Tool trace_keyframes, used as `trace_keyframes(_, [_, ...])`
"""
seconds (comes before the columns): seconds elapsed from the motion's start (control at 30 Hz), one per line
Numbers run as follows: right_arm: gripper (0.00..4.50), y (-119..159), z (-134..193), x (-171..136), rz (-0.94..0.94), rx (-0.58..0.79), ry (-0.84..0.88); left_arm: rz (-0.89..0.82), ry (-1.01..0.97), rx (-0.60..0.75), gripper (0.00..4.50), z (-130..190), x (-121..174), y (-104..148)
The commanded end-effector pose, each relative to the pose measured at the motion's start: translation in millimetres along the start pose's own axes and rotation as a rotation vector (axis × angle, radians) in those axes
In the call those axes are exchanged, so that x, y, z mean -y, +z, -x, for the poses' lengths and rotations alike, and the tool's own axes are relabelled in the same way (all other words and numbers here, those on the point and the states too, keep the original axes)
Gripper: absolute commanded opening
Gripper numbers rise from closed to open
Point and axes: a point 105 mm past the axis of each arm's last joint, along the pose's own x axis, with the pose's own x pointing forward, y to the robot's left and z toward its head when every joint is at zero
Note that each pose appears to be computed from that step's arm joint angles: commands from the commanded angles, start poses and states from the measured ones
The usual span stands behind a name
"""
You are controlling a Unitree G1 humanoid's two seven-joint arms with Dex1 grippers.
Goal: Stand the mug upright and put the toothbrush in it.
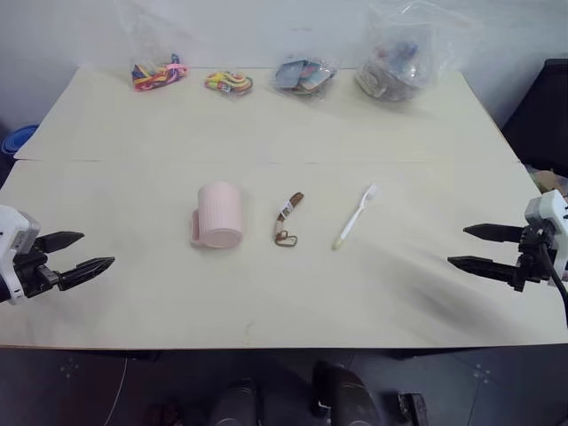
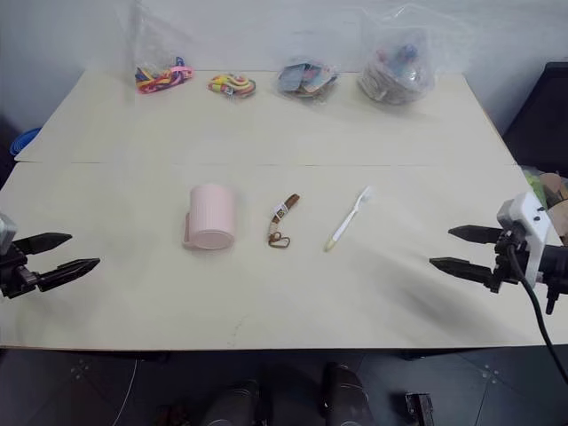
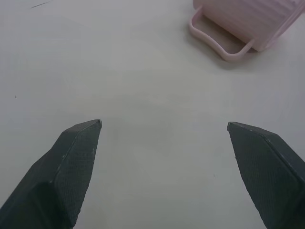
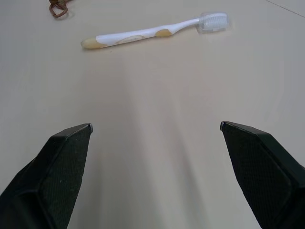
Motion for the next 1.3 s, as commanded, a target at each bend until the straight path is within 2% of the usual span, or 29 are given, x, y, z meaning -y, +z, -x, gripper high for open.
trace_keyframes(0.03, [4.5,11.7,1.9,-0.6,0.024,0.04,-0.007,-0.025,0.006,0.019,4.48,3.7,2.3,5.1])
trace_keyframes(0.3, [4.5,13.2,-2.9,-2.5,0.039,0.046,-0.021,0.02,0.072,0.074,4.48,2.5,-6.3,12.3])
trace_keyframes(0.77, [4.5,11.6,-6.2,-3.8,0.001,0.043,-0.026,0.039,0.008,0.057,4.48,-2.1,3.9,10.1])
trace_keyframes(1.1, [4.5,15.6,-10.5,-0.7,-0.003,0.075,-0.063,0.033,-0.006,0.086,4.48,-4.8,5.4,19.8])
trace_keyframes(1.2, [4.5,34.2,-28.0,-16.8,0.035,0.144,-0.029,0.028,-0.12,0.114,4.48,-9.5,25.0,39.6])
trace_keyframes(1.3, [4.5,61.7,-63.9,-56.0,0.029,0.26,0.082,-0.039,-0.32,0.103,4.48,-13.3,64.0,60.5])
